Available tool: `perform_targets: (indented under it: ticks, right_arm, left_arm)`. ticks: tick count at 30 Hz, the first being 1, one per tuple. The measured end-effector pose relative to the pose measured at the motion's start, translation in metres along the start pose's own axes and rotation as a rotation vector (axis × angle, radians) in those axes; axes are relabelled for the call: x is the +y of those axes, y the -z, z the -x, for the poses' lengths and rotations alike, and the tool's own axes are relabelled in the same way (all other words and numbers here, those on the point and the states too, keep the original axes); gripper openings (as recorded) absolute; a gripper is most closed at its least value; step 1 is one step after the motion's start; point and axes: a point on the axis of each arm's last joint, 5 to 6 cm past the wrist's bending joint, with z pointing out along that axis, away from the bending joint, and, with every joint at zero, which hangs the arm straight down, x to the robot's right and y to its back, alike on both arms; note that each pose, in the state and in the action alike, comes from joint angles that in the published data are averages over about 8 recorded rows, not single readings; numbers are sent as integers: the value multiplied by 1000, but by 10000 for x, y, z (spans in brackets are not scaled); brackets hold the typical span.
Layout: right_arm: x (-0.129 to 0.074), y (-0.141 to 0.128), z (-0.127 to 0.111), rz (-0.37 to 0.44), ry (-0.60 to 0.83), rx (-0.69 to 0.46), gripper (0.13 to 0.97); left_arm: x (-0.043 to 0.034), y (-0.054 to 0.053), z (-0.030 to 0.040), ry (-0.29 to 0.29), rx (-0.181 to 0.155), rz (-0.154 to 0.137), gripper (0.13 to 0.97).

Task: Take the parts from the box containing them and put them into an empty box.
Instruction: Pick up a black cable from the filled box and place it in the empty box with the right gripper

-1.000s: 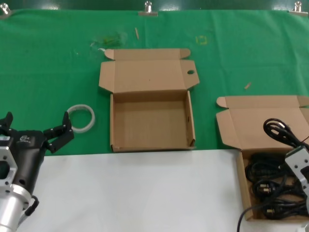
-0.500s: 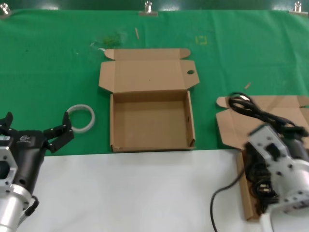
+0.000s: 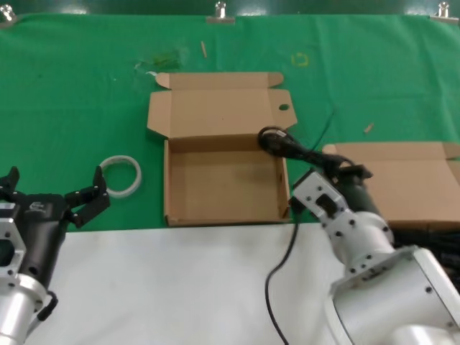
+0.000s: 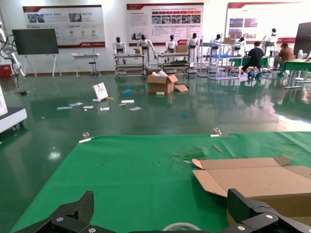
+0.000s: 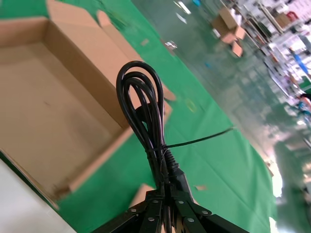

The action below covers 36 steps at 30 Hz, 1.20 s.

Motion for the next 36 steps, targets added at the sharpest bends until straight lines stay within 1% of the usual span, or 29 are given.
perform_targets:
  ticks: [9, 16, 26, 36]
  right_arm:
    - [-196, -226, 214, -67, 36, -65, 147]
    - [-321, -312, 350, -108, 58, -102, 147]
    - [-394, -360, 493, -135, 50, -142, 147]
    - [-424, -378, 539, -148, 11, -156, 147]
  left_arm:
    - [0, 0, 0, 0, 0, 0, 965]
    - [0, 0, 0, 0, 0, 0, 965]
    - [0, 0, 0, 0, 0, 0, 965]
    - [0, 0, 0, 0, 0, 0, 965]
